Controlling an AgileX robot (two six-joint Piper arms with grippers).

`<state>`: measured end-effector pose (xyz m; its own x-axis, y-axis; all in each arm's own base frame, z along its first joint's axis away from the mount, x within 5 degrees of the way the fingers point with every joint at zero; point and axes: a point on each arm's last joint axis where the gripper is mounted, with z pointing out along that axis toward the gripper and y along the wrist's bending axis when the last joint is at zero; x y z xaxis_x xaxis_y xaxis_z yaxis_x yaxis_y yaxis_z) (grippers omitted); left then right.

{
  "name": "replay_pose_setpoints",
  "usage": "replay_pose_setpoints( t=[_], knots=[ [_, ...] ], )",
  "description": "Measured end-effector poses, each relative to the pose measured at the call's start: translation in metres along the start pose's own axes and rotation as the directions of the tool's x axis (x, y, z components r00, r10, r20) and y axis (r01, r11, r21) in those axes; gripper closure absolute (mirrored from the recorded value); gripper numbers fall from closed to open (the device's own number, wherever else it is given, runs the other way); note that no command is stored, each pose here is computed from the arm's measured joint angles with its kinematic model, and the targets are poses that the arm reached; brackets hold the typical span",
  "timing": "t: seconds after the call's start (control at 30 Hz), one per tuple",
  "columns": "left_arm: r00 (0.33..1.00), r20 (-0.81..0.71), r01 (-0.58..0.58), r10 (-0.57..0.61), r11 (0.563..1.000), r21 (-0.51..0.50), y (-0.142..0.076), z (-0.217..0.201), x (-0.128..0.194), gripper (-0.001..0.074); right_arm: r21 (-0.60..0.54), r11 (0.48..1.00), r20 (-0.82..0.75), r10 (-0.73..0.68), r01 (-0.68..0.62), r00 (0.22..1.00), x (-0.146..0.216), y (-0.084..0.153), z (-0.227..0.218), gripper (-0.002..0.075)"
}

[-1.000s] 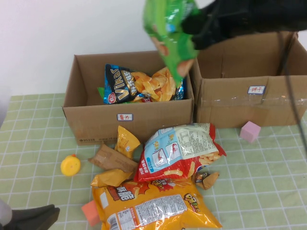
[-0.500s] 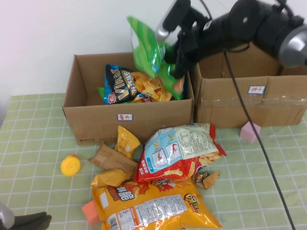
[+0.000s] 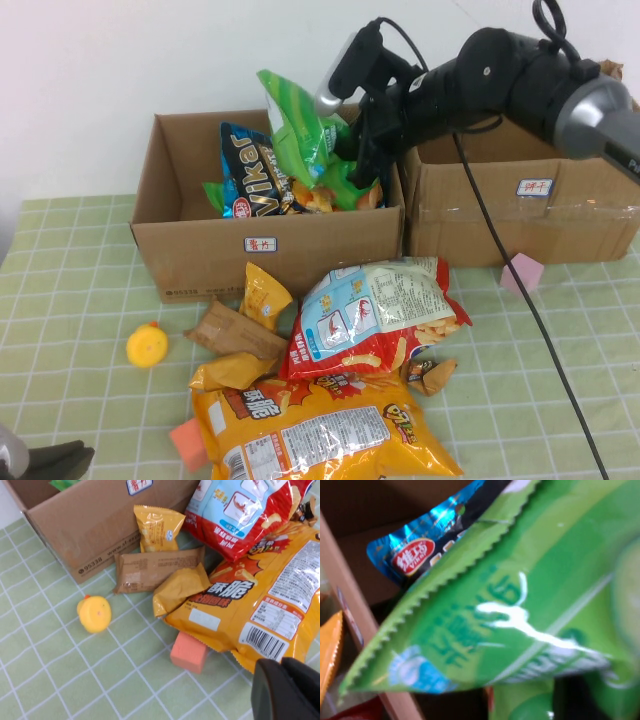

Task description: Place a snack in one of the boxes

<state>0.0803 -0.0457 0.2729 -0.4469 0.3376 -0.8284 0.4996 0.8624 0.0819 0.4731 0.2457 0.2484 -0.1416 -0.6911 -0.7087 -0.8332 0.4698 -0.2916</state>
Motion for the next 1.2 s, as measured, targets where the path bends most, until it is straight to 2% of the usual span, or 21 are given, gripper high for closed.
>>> replay_pose_setpoints(
  t=[0.17,0.27,0.37,0.43,0.5,0.6,0.67,0.77,0.9,1.0,1.2],
  knots=[
    [1.0,-0.028,0.006,-0.006,1.0,-0.009,0.001,0.0,0.003,0.0738,-0.006,1.0,0.012,0.027,-0.027,1.0,-0.001,0.001,0.001,0.0323],
    [0.999,-0.046,0.008,-0.009,1.0,-0.016,0.001,0.0,0.004,0.0737,-0.017,0.998,0.007,0.065,-0.065,0.998,0.0,0.002,0.001,0.0277],
    [0.998,-0.054,0.036,-0.037,0.999,-0.023,0.002,-0.002,0.006,0.0737,-0.019,0.989,0.01,0.15,-0.15,0.989,-0.005,0.001,-0.006,0.0272],
    [0.996,-0.048,0.069,-0.07,0.997,-0.027,0.003,-0.005,0.008,0.0737,-0.019,0.98,0.017,0.196,-0.196,0.98,-0.012,-0.001,-0.02,0.0291],
    [0.993,-0.035,0.112,-0.113,0.993,-0.038,0.006,-0.01,0.01,0.0737,-0.016,0.973,0.031,0.229,-0.228,0.973,-0.02,-0.005,-0.038,0.0344],
    [0.986,0.003,0.166,-0.167,0.984,-0.064,0.011,-0.022,0.015,0.0737,-0.016,0.973,0.052,0.23,-0.229,0.972,-0.036,-0.007,-0.072,0.0472],
    [0.981,0.042,0.191,-0.188,0.979,-0.078,0.016,-0.033,0.021,0.0737,-0.013,0.977,0.061,0.211,-0.211,0.976,-0.046,-0.008,-0.099,0.0586],
    [0.971,0.114,0.223,-0.211,0.97,-0.1,0.024,-0.05,0.032,0.0737,-0.017,0.983,0.071,0.181,-0.18,0.981,-0.061,-0.004,-0.139,0.0683],
    [0.935,0.247,0.291,-0.254,0.948,-0.129,0.035,-0.071,0.046,0.0737,-0.049,0.988,0.091,0.151,-0.147,0.984,-0.078,0.009,-0.193,0.0715],
    [0.921,0.266,0.337,-0.284,0.924,-0.179,0.042,-0.075,0.05,0.0737,-0.081,0.989,0.121,0.132,-0.122,0.984,-0.089,0.022,-0.236,0.0718],
    [0.91,0.282,0.362,-0.303,0.913,-0.186,0.043,-0.075,0.05,0.0737,-0.12,0.989,0.219,0.111,-0.086,0.969,-0.095,0.053,-0.305,0.072]
  ],
)
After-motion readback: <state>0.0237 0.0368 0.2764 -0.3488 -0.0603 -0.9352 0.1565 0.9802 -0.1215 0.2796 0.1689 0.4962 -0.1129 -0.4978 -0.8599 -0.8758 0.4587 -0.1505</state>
